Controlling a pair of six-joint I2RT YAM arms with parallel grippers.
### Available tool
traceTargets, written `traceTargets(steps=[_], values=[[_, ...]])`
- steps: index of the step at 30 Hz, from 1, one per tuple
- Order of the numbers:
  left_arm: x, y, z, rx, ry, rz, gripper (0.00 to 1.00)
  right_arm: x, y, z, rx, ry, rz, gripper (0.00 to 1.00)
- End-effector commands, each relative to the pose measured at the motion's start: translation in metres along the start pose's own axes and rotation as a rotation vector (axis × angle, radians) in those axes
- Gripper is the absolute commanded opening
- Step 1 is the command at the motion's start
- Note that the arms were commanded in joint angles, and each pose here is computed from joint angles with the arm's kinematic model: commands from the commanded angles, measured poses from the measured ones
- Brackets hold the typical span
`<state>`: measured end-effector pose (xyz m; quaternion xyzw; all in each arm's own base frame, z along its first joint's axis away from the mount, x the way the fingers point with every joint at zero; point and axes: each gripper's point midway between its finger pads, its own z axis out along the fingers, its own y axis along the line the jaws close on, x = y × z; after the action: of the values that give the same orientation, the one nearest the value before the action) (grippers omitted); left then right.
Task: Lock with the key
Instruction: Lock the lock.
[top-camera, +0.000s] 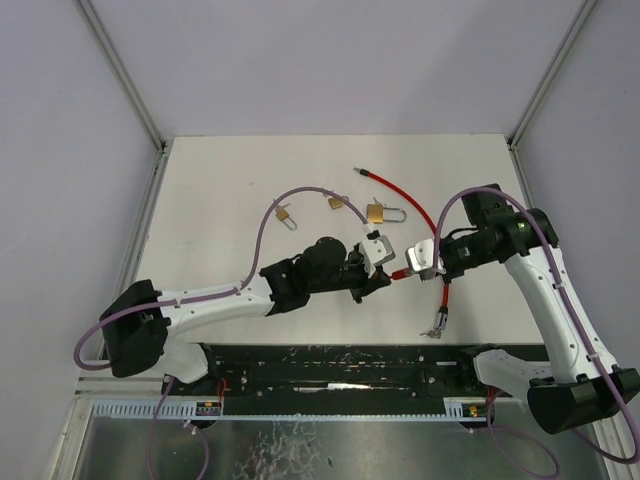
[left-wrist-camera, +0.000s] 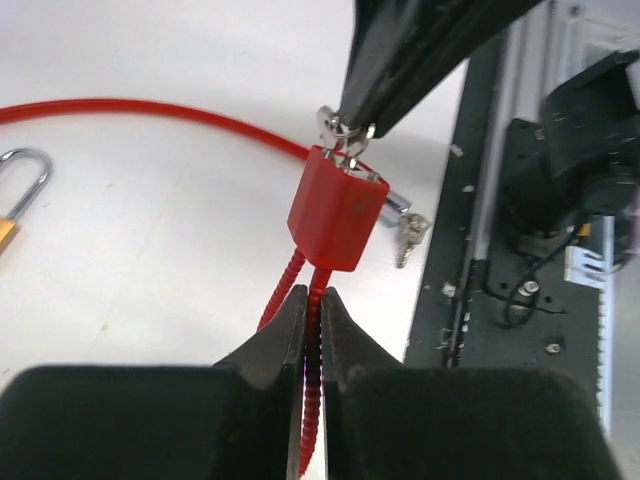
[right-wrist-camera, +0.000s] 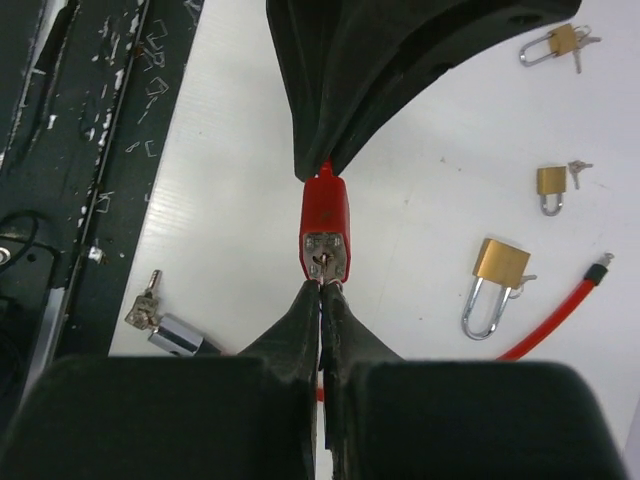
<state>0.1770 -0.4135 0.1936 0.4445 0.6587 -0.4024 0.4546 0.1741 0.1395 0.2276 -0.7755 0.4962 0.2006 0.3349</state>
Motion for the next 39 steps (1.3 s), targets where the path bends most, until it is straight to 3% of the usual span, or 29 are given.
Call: traceTargets(steps=[1,4,8,11,14,16,22,26,28,39], values=[[0.057,0.043,-0.023,-0.212,0.315,0.061,0.0,-0.03,-0.008,-0.006,0.048,-0.12,0.036,0.0],[0.065,0.016,-0.025,-0.003,0.345,-0.068,0.0,-0.035,-0.008,0.0,0.06,-0.174,0.029,0.0],[0.053,0.002,-0.036,0.204,0.276,-0.257,0.0,-0.021,-0.004,0.008,0.085,-0.143,0.026,0.0],[0.053,0.017,-0.043,0.135,0.256,-0.285,0.0,-0.005,-0.004,0.013,0.123,-0.088,0.031,0.0],[0.073,0.046,-0.049,-0.082,0.353,-0.239,0.0,0.006,-0.008,0.018,0.17,-0.062,0.057,0.0],[0.083,0.051,-0.053,-0.143,0.4,-0.2,0.0,0.012,-0.012,0.023,0.196,-0.068,0.077,0.0],[0.075,0.027,-0.048,0.007,0.326,-0.163,0.0,0.006,0.004,0.044,0.163,-0.199,0.128,0.0],[0.071,0.025,-0.051,0.023,0.31,-0.12,0.0,0.001,0.01,0.053,0.179,-0.299,0.128,0.45],[0.069,0.023,-0.053,0.027,0.304,-0.103,0.0,0.001,0.018,0.062,0.175,-0.357,0.078,0.54],[0.078,0.011,-0.04,0.034,0.412,-0.055,0.0,0.008,0.012,0.08,0.167,-0.427,0.072,0.58]])
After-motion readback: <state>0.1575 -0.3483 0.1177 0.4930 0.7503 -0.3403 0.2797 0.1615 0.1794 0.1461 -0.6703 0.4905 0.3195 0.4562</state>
